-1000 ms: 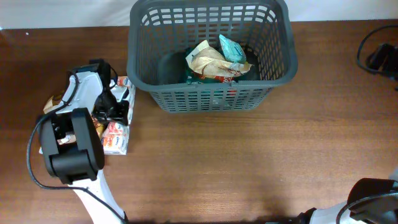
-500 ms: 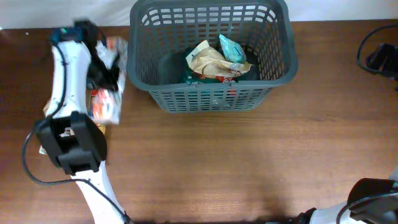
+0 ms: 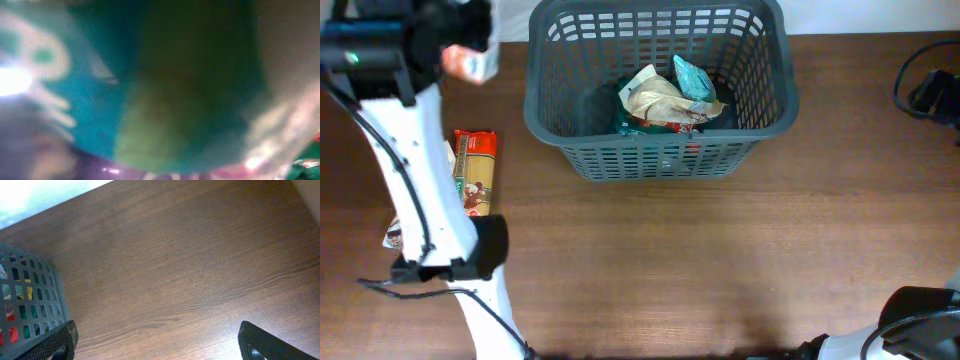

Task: Pack container
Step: 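Lift the tissue packs into the basket and release them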

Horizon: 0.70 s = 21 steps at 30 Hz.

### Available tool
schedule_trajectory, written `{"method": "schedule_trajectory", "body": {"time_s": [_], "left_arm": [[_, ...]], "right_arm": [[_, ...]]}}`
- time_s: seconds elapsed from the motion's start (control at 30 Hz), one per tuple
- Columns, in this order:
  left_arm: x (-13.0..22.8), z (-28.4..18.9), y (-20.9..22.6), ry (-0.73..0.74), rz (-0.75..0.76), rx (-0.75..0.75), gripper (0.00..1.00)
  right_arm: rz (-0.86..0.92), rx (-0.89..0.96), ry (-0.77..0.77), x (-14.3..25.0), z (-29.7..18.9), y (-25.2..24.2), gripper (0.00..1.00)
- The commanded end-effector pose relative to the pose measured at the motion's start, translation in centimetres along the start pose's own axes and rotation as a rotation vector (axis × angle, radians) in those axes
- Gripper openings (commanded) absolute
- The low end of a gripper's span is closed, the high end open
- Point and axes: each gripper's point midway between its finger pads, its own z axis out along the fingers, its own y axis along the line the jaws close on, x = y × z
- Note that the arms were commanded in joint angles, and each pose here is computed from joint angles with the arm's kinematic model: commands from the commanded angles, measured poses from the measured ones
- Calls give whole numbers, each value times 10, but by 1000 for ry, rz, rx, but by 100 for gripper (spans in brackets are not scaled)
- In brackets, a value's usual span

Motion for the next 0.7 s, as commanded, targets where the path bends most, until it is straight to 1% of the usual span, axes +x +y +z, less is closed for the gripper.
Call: {"method": "schedule_trajectory", "body": {"time_s": [0.0, 0.07, 0.13, 0.2, 0.33, 0.4, 0.53, 0.67], "left_arm": [[-56, -46, -85, -225, 347, 168, 2], [-62, -45, -127, -249, 465, 243, 2], [-58, -37, -158, -233, 540, 309, 2], [-47, -23, -182, -190, 611, 360, 2], [-7, 18, -225, -63, 745, 494, 2], [19, 45, -236, 34, 773, 521, 2], [65, 88, -242, 195, 793, 528, 2], [105, 118, -241, 331, 820, 509, 2]], "right_arm": [[10, -6, -8, 0, -3, 1, 99], [10, -6, -8, 0, -3, 1, 99], [10, -6, -8, 0, -3, 1, 99], [10, -6, -8, 0, -3, 1, 99], [10, -6, -8, 0, -3, 1, 99], [10, -6, -8, 0, -3, 1, 99], [10, -6, -8, 0, -3, 1, 99], [10, -6, -8, 0, -3, 1, 99]]}}
